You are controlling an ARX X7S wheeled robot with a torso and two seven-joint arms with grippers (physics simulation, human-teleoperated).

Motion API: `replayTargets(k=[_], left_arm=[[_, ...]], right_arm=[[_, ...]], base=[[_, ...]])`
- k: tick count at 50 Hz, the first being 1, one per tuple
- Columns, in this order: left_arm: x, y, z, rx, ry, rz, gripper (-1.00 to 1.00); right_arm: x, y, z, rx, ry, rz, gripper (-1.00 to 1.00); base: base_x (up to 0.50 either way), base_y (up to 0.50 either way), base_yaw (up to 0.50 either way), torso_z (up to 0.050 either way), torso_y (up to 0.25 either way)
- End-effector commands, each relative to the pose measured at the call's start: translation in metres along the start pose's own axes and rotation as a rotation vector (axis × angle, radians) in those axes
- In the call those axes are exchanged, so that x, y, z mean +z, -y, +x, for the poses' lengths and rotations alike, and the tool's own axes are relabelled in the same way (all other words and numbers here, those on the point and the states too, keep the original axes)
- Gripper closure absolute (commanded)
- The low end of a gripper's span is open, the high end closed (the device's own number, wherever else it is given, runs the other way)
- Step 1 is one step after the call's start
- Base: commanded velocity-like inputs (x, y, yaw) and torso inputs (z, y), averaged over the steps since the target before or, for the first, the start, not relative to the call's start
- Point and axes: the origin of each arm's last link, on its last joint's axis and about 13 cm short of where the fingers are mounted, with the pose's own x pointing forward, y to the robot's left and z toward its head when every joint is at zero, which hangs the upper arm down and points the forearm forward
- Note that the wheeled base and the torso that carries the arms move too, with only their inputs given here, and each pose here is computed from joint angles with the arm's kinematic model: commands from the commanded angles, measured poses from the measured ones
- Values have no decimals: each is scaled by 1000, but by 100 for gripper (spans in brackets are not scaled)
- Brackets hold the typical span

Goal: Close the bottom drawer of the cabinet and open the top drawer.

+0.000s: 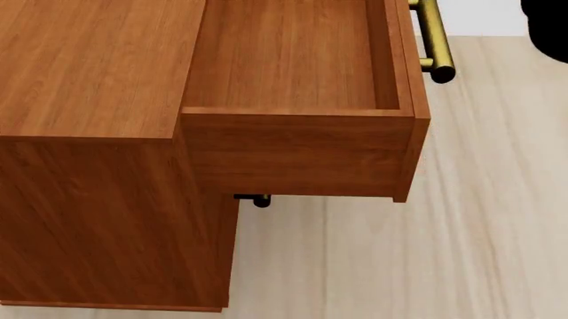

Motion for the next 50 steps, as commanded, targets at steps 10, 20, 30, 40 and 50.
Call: replayTargets(k=[10,20,30,40,50], left_arm=[[-1,-2,-1,7,-2,-1,-100],[-2,-3,0,10,-2,-2,-100],[-4,-4,0,14,-3,-1,-100],[-7,-6,0,18,-6,-3,-100],[-10,-8,-1,23,-11,-1,-100]], right_arm=[[22,-1,23,68,-129,-194,-100],[25,-6,38,90,-194,-283,-100],[23,-11,53,109,-237,-317,-100],[19,-19,70,138,-284,-361,-100],[10,-24,83,158,-338,-403,-100]], base=[[0,0,0,0,0],[0,0,0,0,0],[0,0,0,0,0],[0,0,0,0,0],[0,0,0,0,0]])
